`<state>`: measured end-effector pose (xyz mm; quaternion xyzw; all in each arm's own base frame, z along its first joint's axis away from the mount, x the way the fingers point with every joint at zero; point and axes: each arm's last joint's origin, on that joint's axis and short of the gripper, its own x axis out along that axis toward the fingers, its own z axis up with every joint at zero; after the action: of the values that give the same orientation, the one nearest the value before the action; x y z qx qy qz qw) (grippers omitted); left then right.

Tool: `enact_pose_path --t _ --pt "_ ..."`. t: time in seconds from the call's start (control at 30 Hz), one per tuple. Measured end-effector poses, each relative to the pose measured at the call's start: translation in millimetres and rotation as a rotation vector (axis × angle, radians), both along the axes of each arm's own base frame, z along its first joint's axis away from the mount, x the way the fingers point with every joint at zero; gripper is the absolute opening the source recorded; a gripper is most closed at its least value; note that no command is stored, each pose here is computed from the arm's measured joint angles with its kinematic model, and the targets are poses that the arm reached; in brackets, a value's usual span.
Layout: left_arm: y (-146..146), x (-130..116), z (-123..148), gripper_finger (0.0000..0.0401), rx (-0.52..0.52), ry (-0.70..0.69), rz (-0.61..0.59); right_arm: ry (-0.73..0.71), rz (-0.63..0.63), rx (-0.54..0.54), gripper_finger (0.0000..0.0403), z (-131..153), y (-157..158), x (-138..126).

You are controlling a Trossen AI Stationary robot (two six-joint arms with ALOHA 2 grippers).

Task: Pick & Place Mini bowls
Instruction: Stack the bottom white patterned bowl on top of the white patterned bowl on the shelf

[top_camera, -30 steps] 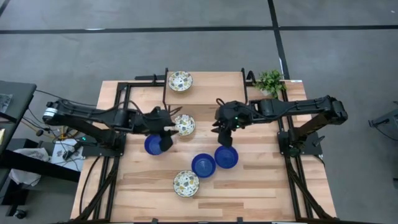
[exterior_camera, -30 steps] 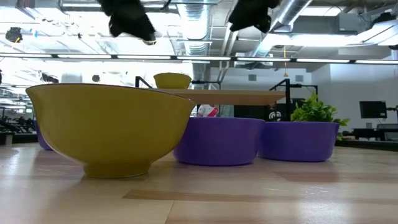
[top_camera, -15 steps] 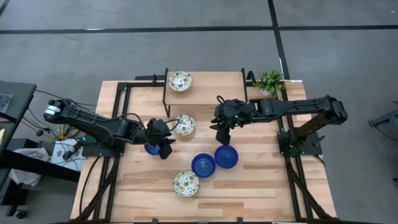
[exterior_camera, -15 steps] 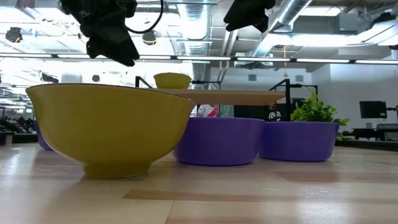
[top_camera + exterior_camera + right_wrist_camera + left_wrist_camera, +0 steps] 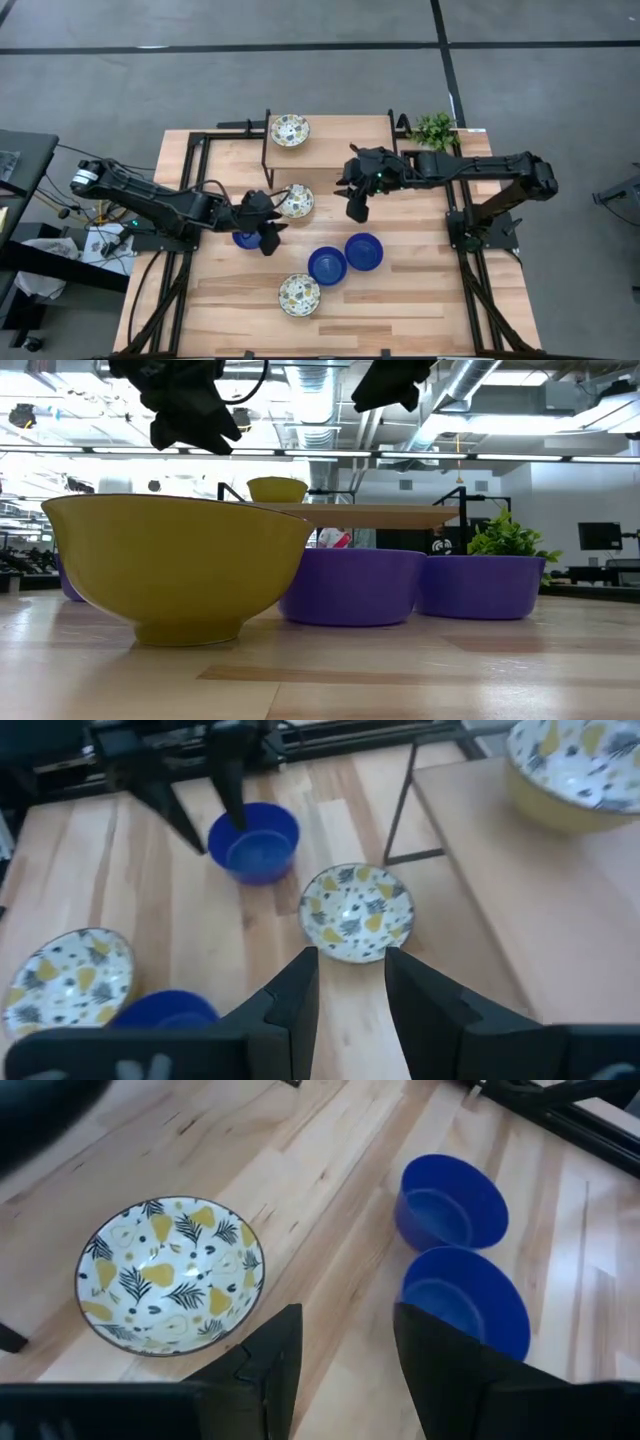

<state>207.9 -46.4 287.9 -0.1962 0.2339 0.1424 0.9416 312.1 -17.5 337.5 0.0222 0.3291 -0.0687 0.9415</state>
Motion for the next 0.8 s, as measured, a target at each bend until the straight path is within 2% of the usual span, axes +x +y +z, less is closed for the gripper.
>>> enact_pose_path --t 0.1,0.23,0.37,0.53,0.8 --pt "-1 4 0 0.0158 -0.01 -0.019 -0.004 -0.027 0.05 -0.006 0.0107 2 -6 1" --pt "-3 6 0 0.0158 -0.021 -0.024 -0.023 -0.085 0.175 0.049 0.0107 1 -11 10" --pt "-3 7 0 0.0158 -0.024 -0.03 -0.022 -0.068 0.25 0.052 0.0107 -14 -13 25" --pt "-4 8 2 0.0158 -0.052 -0.044 -0.057 0.013 0.269 0.05 0.0107 -39 -14 40" --pt "-7 8 2 0.0158 -0.129 -0.048 -0.099 0.042 0.28 0.057 0.0107 -48 -12 44"
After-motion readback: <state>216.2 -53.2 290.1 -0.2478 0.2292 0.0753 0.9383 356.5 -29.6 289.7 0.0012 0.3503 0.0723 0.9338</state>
